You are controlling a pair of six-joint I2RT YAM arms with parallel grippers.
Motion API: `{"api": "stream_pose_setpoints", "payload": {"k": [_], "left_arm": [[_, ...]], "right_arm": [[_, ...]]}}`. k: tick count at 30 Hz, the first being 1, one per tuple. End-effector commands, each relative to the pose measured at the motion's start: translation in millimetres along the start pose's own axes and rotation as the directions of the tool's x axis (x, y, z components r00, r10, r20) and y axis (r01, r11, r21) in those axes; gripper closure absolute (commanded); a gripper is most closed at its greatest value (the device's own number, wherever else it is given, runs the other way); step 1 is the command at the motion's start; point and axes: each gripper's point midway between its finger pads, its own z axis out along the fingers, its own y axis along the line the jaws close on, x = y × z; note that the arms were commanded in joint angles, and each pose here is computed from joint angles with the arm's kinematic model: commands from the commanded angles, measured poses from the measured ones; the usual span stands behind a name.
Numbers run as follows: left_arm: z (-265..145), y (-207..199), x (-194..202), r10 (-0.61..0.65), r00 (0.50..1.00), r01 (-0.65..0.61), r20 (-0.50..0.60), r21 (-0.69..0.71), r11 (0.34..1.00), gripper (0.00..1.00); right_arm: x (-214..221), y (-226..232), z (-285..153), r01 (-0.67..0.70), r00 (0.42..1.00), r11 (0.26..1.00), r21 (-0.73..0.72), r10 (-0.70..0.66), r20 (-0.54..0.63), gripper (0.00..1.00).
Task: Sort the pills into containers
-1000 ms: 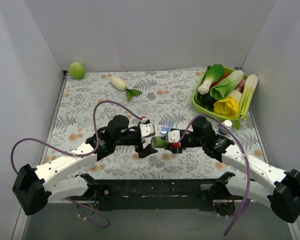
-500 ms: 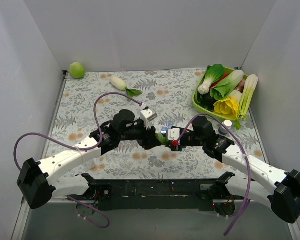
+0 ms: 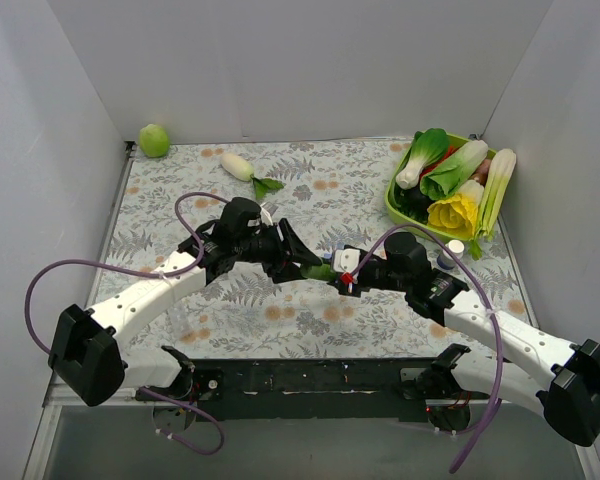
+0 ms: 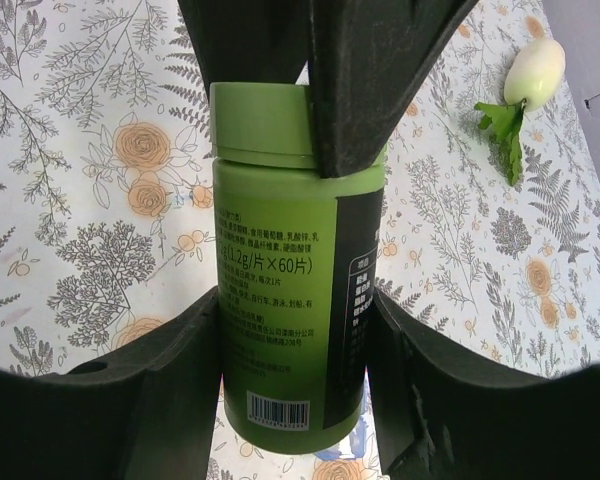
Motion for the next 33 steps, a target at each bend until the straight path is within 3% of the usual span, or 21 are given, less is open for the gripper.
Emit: {"api": "stream_pose_setpoints", "payload": {"k": [1,2,3,6,10,11,12,14,15,16,18,19,21,22,23,27,33], "left_arm": [[-7,4,-7,-0.306,0.952,0.306,-0.001,-0.012,0.952,0.75],[-10,-3,-6,-0.334,0.942,0.334,-0.013,0.014,0.942,0.61],[-12,-7,-8,-0.34,0.94,0.341,-0.02,0.038,0.939,0.41],[-28,-26,-9,-0.302,0.953,0.303,-0.029,0.128,0.944,0.15],[-53,-26,-14,-0.158,0.987,0.149,0.033,0.187,0.971,0.06],[-60,-28,-7,-0.072,0.997,0.068,0.011,0.221,0.973,0.05],[-72,-30,-5,0.084,0.995,-0.096,0.055,0.26,0.961,0.05],[-80,-32,3,0.28,0.956,-0.293,0.084,0.287,0.912,0.04],[-89,-36,14,0.385,0.919,-0.392,0.088,0.322,0.862,0.03],[-92,-34,16,0.531,0.835,-0.547,0.143,0.318,0.775,0.04],[-101,-36,18,0.667,0.708,-0.704,0.231,0.294,0.646,0.02],[-112,-39,19,0.773,0.547,-0.837,0.322,0.248,0.489,0.02],[-117,-32,22,0.85,0.351,-0.936,0.394,0.185,0.301,0.02],[-125,-35,24,0.874,0.155,-0.987,0.46,0.119,0.112,0.02],[-123,-30,25,0.877,0.091,-0.994,0.472,0.098,0.051,0.02],[-119,-36,20,0.886,-0.028,-0.994,0.463,0.081,-0.074,0.02],[-92,-44,28,0.906,-0.09,-0.977,0.415,0.14,-0.161,0.02]], "right_arm": [[-34,-26,-6,0.031,0.997,0.996,0.079,-0.037,0.074,0.99],[-33,-25,-6,0.029,0.997,0.997,0.077,-0.035,0.072,0.99],[-33,-25,-6,0.026,0.997,0.997,0.073,-0.031,0.073,0.99],[-35,-24,-6,0.016,0.997,0.998,0.067,-0.022,0.079,0.99],[-38,-19,-6,-0.006,0.996,0.999,0.045,0.002,0.094,0.99],[-38,-16,-6,-0.017,0.995,0.999,0.032,0.014,0.096,0.99],[-41,-12,-6,-0.022,0.994,1.0,0.005,0.022,0.111,0.99],[-45,-7,-6,-0.031,0.991,0.999,-0.025,0.034,0.126,0.99],[-47,1,-6,-0.045,0.989,0.997,-0.06,0.053,0.136,0.99],[-48,4,-6,-0.049,0.988,0.995,-0.082,0.061,0.141,0.99],[-52,15,-7,-0.069,0.984,0.987,-0.143,0.091,0.153,0.99],[-53,17,-7,-0.075,0.982,0.984,-0.161,0.101,0.157,0.99],[-56,26,-8,-0.091,0.979,0.972,-0.215,0.127,0.16,0.99],[-55,30,-8,-0.109,0.977,0.966,-0.235,0.147,0.151,0.99],[-56,32,-8,-0.113,0.976,0.962,-0.249,0.155,0.154,0.99],[-59,39,-8,-0.12,0.972,0.946,-0.301,0.174,0.158,0.99],[-61,36,-6,-0.114,0.973,0.946,-0.303,0.168,0.159,0.99]]}}
